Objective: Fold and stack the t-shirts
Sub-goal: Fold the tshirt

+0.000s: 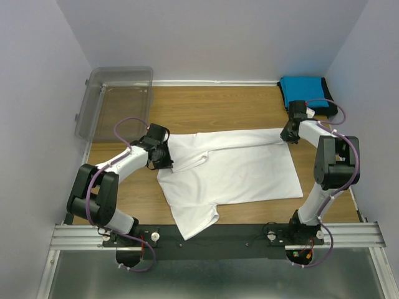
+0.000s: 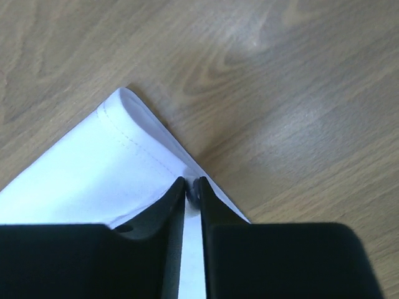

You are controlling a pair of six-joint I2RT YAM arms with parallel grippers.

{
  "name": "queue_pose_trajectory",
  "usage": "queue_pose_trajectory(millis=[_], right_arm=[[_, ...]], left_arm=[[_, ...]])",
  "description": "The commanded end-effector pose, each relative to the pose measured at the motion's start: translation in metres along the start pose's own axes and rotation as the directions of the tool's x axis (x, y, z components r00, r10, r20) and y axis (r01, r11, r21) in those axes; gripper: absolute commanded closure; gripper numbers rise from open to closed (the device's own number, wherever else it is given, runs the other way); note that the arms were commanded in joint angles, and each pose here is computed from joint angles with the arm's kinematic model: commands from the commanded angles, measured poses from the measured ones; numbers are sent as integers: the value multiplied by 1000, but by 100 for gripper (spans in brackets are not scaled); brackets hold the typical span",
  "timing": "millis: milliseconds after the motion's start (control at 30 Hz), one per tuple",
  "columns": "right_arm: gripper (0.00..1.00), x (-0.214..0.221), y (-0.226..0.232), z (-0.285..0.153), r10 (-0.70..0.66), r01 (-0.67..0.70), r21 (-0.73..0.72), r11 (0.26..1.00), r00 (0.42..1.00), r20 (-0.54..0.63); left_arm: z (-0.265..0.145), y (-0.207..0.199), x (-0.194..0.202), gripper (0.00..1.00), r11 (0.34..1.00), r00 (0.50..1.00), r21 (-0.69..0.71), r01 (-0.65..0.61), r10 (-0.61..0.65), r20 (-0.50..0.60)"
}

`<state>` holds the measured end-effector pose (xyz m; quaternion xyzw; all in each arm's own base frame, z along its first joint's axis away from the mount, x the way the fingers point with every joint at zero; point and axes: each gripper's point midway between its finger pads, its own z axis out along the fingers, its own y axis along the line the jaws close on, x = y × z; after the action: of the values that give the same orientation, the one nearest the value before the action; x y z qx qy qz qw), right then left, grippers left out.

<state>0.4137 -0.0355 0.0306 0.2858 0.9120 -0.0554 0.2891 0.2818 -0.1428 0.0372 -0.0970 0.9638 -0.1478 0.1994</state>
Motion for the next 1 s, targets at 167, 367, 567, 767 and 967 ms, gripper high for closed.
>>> queue_pose_trajectory(millis=[167,367,567,767,967], right_arm=[[42,-23,-3,-31,38,-36,-18,999,995,97],[38,-43,14,-39,8,2,-83,997,992,125],[45,-39,54,-48,-9,42,-311,949,994,106],[48,-21,75,-32,-51,53,-401,915,999,15],[50,5,69,-23,-54,25,-395,918,997,-62]], left_arm=[[-36,-22,-25,35,996,992,83,-9,-1,123],[-44,-14,-64,29,999,972,33,22,-29,233],[-27,-21,-101,43,1000,961,25,18,-24,276],[3,-18,-116,62,999,968,-38,-18,27,250],[7,-17,-113,64,999,970,-36,-7,15,241]])
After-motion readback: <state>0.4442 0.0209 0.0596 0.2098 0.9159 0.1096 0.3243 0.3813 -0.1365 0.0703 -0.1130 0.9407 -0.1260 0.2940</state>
